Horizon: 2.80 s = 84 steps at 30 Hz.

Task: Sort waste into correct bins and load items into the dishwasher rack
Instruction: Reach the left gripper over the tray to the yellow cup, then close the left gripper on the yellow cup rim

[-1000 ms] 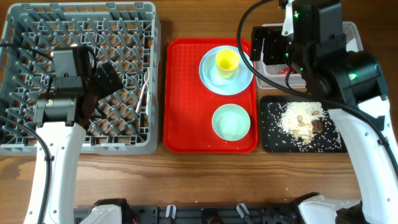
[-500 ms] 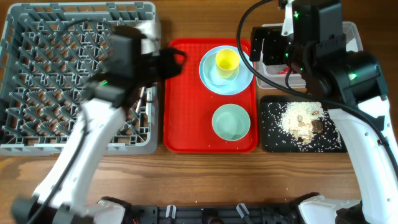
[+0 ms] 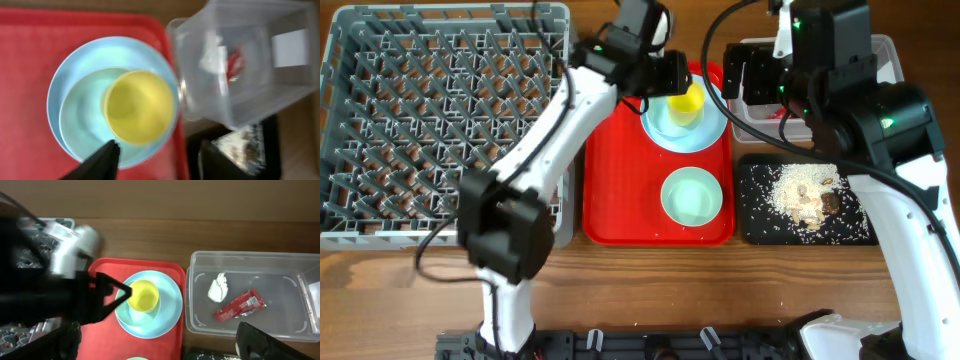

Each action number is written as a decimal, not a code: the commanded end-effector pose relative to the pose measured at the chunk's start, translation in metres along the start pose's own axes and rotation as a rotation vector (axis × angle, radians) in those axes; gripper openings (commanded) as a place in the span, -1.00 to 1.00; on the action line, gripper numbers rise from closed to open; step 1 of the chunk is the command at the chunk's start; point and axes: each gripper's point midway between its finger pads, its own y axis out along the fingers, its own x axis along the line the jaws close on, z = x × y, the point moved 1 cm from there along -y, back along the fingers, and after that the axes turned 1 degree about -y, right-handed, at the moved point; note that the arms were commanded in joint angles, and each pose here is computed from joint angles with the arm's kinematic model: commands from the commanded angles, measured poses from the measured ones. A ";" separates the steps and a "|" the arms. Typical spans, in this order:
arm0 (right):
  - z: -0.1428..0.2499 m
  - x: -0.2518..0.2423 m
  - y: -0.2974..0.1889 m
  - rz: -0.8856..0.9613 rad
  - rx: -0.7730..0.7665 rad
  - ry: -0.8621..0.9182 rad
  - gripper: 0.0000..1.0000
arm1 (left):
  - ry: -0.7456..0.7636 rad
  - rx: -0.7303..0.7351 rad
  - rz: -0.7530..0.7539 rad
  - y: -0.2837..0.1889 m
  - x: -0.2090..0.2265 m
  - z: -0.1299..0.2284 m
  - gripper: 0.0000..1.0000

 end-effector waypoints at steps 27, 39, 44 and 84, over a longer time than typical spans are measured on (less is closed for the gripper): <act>0.002 0.000 0.005 -0.001 0.013 -0.008 1.00 | 0.176 -0.175 -0.289 0.077 -0.008 0.010 -0.53; 0.002 0.000 0.005 -0.001 0.013 -0.008 1.00 | 0.188 -0.096 -0.325 0.097 0.002 0.033 -0.40; 0.002 0.000 0.005 -0.001 0.013 -0.008 1.00 | 0.244 -0.168 -0.391 0.088 0.007 0.017 -0.33; 0.002 0.000 0.005 -0.001 0.013 -0.008 1.00 | 0.375 -0.005 -0.167 0.078 -0.032 0.046 -0.50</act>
